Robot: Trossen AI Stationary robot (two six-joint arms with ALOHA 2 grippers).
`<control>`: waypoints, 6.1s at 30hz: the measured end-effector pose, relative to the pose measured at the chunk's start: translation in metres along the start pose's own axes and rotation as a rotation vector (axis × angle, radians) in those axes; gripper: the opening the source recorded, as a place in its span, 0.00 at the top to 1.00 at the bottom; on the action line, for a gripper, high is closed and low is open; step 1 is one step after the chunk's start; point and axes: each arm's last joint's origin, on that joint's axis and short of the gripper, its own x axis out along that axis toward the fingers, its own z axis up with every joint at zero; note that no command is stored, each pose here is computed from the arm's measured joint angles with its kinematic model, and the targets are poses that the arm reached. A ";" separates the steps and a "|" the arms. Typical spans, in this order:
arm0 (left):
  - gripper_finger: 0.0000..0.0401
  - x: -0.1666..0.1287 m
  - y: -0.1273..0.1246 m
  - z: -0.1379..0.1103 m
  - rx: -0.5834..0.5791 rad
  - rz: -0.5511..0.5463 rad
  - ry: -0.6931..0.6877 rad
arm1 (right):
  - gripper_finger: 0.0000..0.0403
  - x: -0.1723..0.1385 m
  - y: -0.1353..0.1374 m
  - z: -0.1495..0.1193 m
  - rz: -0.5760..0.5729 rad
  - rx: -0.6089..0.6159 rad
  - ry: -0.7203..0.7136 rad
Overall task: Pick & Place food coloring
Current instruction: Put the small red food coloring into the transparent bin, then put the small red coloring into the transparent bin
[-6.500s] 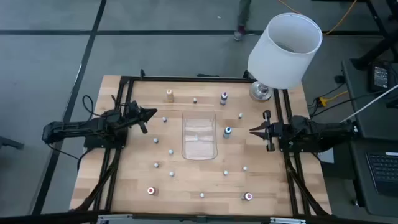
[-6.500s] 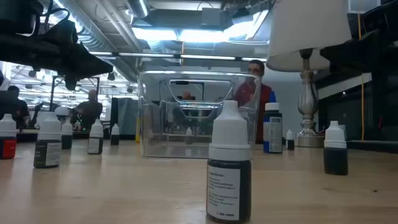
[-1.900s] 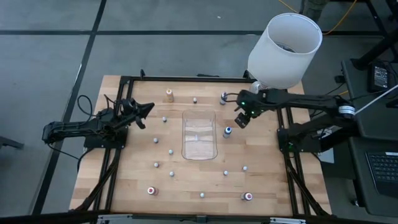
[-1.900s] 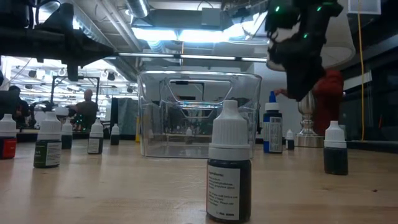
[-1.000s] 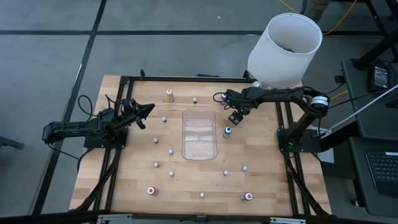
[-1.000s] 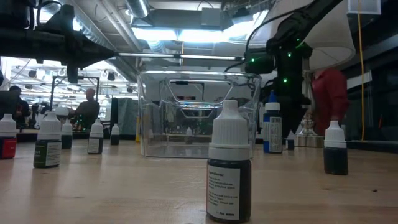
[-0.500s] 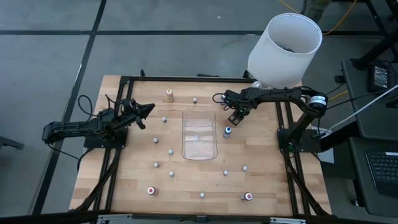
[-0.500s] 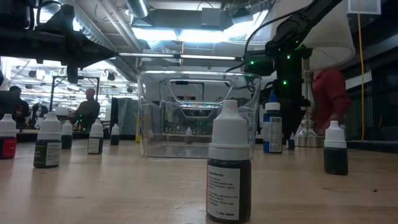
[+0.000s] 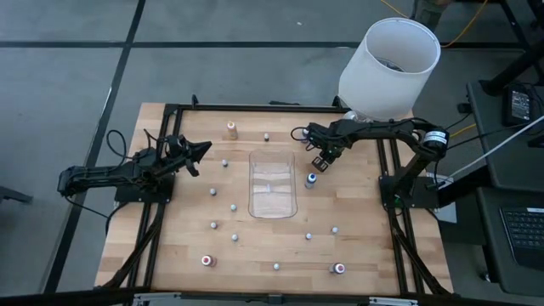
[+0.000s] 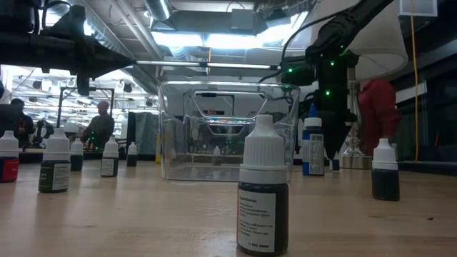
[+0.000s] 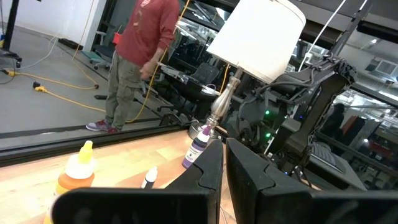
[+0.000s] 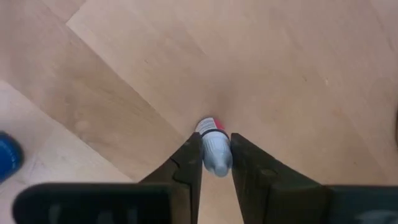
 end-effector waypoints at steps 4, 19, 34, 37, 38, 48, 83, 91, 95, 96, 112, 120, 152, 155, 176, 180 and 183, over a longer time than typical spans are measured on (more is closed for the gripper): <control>0.96 0.000 0.000 0.000 0.000 0.000 0.000 | 0.84 -0.018 0.004 -0.007 0.020 -0.021 -0.049; 0.96 0.000 0.001 -0.002 0.010 0.010 0.021 | 0.84 -0.203 -0.001 -0.073 0.241 -0.182 -0.308; 0.96 0.000 0.003 -0.006 0.025 0.026 0.055 | 0.83 -0.281 0.008 -0.081 0.274 -0.283 -0.368; 0.96 0.000 0.003 -0.006 0.025 0.025 0.055 | 0.83 -0.270 0.030 -0.056 0.258 -0.259 -0.323; 0.96 0.000 0.003 -0.006 0.024 0.025 0.055 | 0.83 -0.267 0.038 -0.047 0.262 -0.259 -0.314; 0.96 0.000 0.001 -0.006 0.023 -0.022 0.079 | 0.83 -0.241 0.134 0.017 0.330 -0.709 -0.275; 0.96 0.000 -0.001 -0.007 0.019 -0.093 0.113 | 0.83 -0.042 0.208 0.117 0.241 -0.902 -0.022; 0.96 0.000 -0.001 -0.008 0.019 -0.095 0.116 | 0.83 -0.032 0.201 0.128 0.207 -0.869 -0.076; 0.96 -0.001 -0.001 -0.008 0.019 -0.107 0.123 | 0.83 -0.021 0.198 0.129 0.200 -0.854 -0.061; 0.96 -0.001 -0.001 -0.008 0.019 -0.109 0.124 | 0.83 -0.019 0.198 0.129 0.195 -0.849 -0.059; 0.96 -0.001 -0.001 -0.008 0.019 -0.108 0.125 | 0.76 -0.014 0.197 0.130 0.174 -0.830 -0.078; 0.96 -0.001 -0.001 -0.008 0.019 -0.108 0.125 | 0.57 -0.029 0.193 0.129 0.170 -0.823 -0.097; 0.96 -0.001 0.000 -0.012 0.034 -0.122 0.174 | 0.68 -0.316 0.036 -0.143 0.376 -0.442 -0.476; 0.96 -0.001 0.000 -0.013 0.038 -0.117 0.186 | 0.68 -0.308 0.033 -0.159 0.391 -0.460 -0.448; 0.96 -0.001 0.001 -0.013 0.040 -0.108 0.189 | 0.68 -0.173 0.106 -0.186 0.449 -0.392 -0.083; 0.96 -0.001 0.001 -0.014 0.040 -0.107 0.189 | 0.68 -0.157 0.110 -0.192 0.446 -0.307 -0.045; 0.96 -0.001 0.001 -0.014 0.040 -0.107 0.189 | 0.68 -0.152 0.112 -0.194 0.457 -0.243 -0.035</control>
